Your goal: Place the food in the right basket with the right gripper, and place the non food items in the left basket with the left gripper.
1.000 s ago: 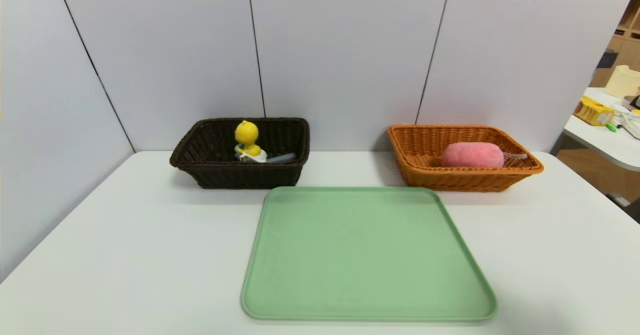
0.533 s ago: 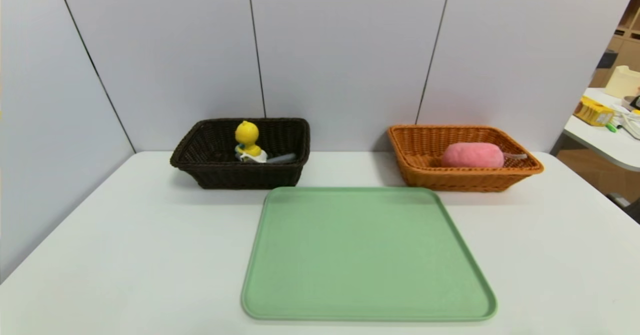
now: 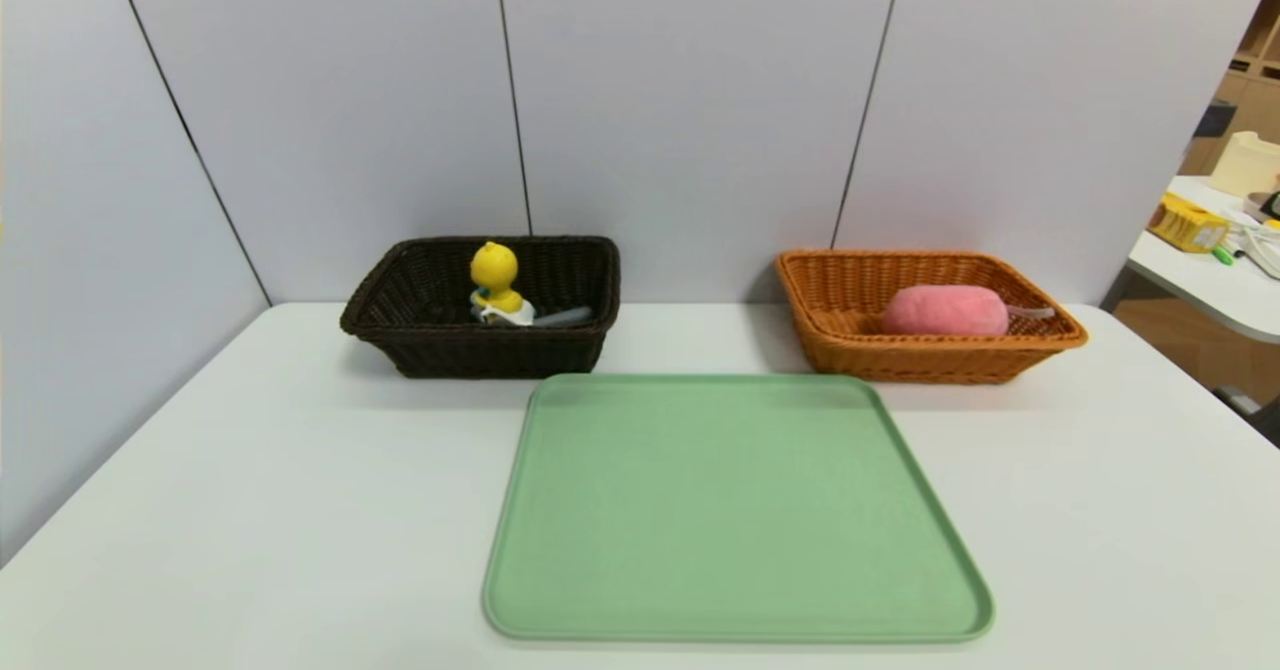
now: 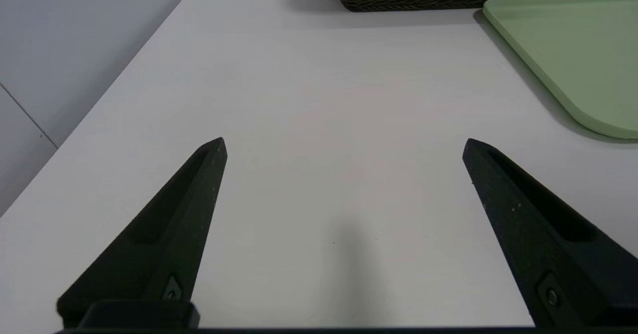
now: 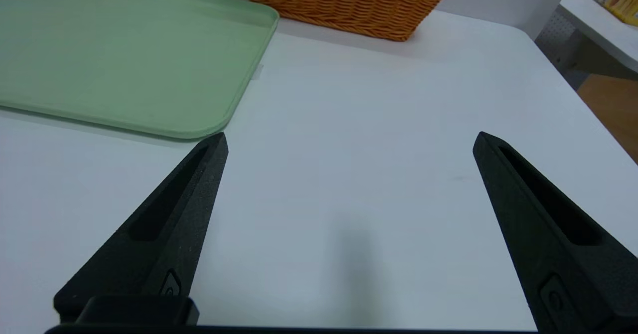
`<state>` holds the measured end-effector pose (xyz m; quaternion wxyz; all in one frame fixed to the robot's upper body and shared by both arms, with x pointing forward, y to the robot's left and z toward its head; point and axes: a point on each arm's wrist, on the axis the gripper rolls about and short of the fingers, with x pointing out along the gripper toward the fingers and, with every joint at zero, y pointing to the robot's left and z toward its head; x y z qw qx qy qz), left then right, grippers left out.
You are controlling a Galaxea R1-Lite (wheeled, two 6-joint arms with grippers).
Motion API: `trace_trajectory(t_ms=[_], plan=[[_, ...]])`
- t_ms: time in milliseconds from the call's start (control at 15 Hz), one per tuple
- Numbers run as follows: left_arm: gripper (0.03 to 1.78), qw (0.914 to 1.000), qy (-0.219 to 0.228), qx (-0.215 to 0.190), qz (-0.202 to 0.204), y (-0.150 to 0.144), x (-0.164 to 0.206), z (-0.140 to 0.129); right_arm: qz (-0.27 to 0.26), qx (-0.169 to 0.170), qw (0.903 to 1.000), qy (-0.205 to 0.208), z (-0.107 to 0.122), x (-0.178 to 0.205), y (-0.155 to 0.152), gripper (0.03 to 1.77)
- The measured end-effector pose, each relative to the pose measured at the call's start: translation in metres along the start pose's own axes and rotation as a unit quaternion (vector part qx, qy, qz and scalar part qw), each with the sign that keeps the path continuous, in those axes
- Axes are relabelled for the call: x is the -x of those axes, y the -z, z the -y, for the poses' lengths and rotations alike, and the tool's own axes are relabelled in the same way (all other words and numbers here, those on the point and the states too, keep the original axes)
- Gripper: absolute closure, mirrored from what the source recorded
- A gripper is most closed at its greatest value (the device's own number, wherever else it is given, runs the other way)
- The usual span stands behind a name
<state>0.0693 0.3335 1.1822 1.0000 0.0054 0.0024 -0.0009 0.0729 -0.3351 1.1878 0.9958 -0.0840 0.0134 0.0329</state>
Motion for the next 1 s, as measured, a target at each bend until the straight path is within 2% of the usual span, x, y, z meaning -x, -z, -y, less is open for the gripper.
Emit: trace_trajectory(t_ms=[400,1000], plan=[[0.12,1.0000,0.000,0.000,0.000,0.0000,0.0000,0.0000,0.018,-0.031,0.9993,0.006,-0.0009,0.0039,0.0047,0.10],[0.12,1.0000,0.000,0.000,0.000,0.0000,0.0000,0.0000,0.018,-0.029,0.9994,0.007,-0.0010,0.0039,0.0051,0.10]])
